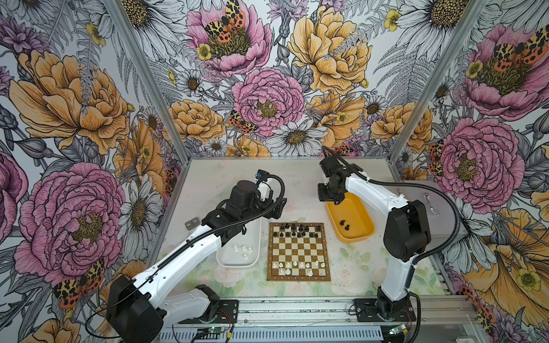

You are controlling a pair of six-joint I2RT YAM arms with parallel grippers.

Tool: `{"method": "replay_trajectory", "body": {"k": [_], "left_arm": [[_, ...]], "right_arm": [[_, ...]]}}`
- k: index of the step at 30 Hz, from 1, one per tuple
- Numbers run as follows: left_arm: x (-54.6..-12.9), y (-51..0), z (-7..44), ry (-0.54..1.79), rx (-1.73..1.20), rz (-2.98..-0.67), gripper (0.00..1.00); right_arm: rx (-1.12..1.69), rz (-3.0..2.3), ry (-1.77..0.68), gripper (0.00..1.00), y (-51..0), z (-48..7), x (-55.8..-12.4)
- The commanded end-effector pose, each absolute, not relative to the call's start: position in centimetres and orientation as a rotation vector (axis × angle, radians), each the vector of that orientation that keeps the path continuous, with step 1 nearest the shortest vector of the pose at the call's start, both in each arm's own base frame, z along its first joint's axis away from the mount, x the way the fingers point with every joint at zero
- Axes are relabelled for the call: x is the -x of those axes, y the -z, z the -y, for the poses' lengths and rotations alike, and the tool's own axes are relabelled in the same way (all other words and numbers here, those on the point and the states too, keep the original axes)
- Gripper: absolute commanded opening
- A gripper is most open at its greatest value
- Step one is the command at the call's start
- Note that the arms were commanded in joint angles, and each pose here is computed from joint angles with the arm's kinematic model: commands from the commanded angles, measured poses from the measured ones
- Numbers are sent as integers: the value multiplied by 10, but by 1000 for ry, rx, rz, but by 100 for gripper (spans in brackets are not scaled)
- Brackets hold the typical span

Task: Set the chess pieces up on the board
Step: 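Move the right gripper back over the yellow tray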

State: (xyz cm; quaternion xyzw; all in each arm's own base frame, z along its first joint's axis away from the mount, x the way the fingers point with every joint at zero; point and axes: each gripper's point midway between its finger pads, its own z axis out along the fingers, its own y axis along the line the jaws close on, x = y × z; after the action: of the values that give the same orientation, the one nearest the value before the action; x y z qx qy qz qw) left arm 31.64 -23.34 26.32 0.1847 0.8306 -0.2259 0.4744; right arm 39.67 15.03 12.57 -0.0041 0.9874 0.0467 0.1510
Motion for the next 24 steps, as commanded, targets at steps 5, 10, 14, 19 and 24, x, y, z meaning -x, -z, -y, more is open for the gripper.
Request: {"method": "replay_trajectory", "body": {"k": [5, 10, 14, 19, 24], "left_arm": [[-326, -283, 289, 688, -592, -1935, 99], [-325, -280, 307, 722, -633, -1930, 99], [-327, -280, 310, 729, -642, -1927, 99], [-327, -278, 310, 728, -646, -1933, 99], [-326, -277, 307, 721, -641, -1938, 99]], "right_arm": [[-85, -2850, -23, 41, -131, -104, -361], [-131, -2893, 8, 36, -116, -95, -340], [-148, -2922, 48, 36, -103, -88, -331], [-156, -2952, 60, 37, -89, -86, -326], [-164, -2970, 63, 42, -75, -84, -326]]}}
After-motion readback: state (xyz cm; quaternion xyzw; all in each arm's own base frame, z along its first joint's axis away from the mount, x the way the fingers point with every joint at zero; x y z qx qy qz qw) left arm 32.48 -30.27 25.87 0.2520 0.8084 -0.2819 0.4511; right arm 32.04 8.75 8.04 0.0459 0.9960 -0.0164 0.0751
